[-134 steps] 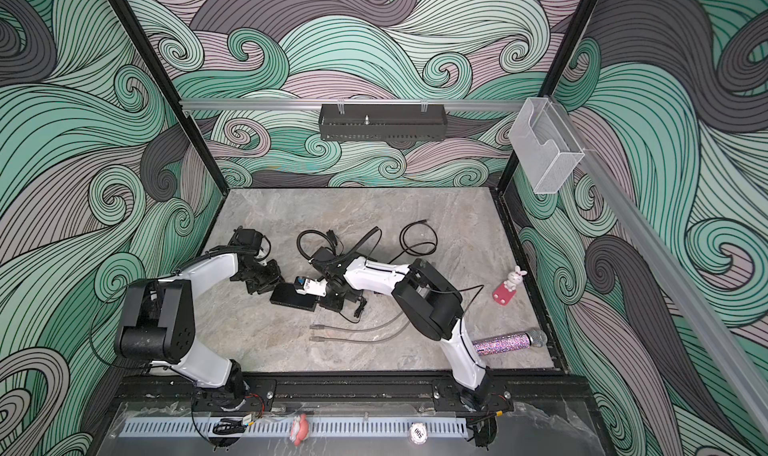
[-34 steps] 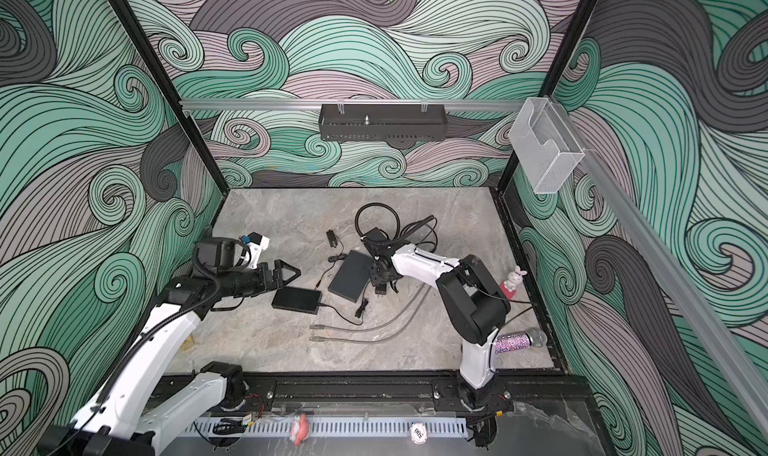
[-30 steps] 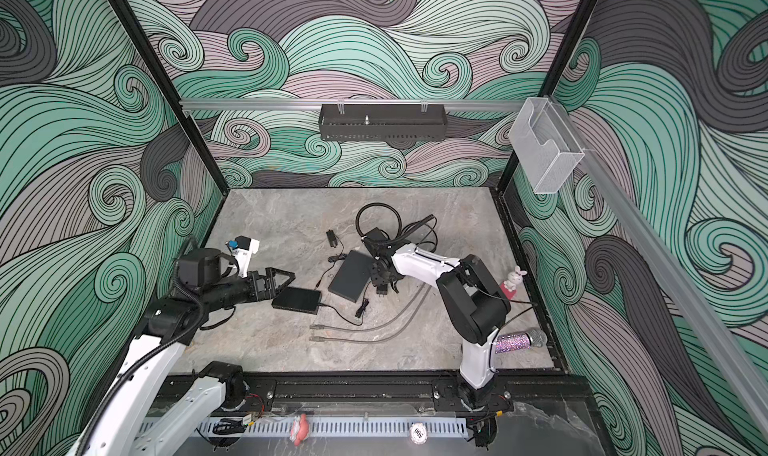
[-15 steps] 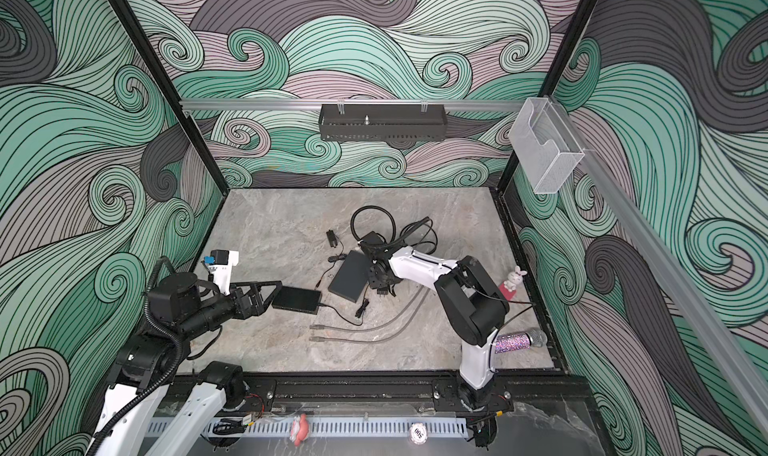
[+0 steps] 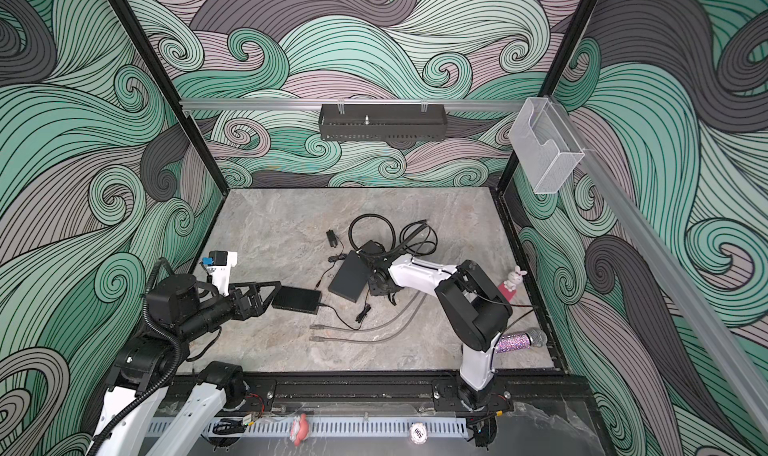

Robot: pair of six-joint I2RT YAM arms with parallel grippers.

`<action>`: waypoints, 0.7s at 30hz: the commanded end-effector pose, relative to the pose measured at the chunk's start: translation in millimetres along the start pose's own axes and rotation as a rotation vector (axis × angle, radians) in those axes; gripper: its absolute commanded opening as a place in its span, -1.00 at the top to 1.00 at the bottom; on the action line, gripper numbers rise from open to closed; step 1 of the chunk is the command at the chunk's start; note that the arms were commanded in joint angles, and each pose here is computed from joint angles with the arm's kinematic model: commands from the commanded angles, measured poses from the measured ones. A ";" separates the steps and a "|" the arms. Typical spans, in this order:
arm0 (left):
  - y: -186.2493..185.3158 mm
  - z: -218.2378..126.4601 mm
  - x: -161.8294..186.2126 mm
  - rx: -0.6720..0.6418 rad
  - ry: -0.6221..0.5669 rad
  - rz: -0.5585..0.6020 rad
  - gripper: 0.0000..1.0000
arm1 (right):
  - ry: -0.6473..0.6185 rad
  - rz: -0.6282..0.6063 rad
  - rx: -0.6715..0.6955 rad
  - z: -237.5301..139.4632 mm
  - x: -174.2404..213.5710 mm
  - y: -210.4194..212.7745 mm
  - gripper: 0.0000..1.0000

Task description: Insert the plug into the switch port

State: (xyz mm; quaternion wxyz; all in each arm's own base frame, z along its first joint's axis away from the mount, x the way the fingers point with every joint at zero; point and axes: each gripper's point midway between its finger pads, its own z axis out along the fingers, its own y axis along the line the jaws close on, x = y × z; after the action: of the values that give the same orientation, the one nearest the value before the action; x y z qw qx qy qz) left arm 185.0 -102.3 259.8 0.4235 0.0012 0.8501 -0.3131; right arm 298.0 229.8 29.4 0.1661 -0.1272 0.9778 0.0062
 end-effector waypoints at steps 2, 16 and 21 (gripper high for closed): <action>0.5 -3.1 3.1 -0.009 0.006 0.011 -0.97 | -0.090 0.014 0.031 -28.4 -13.5 -9.2 0.39; -0.2 -6.2 1.2 -0.010 -0.013 0.015 -0.97 | -0.349 -0.128 -0.096 -130.0 -91.0 36.9 0.37; 0.0 -7.5 -0.5 -0.012 -0.026 0.014 -0.97 | -0.442 -0.189 -0.193 -163.2 -130.7 76.8 0.33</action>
State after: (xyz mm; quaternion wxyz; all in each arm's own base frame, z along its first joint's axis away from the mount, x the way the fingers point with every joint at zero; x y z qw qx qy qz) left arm 183.0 -100.3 262.2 0.4317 0.0005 0.8469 -0.3103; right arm 339.5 307.4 217.0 0.3583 -0.1982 0.9066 0.1017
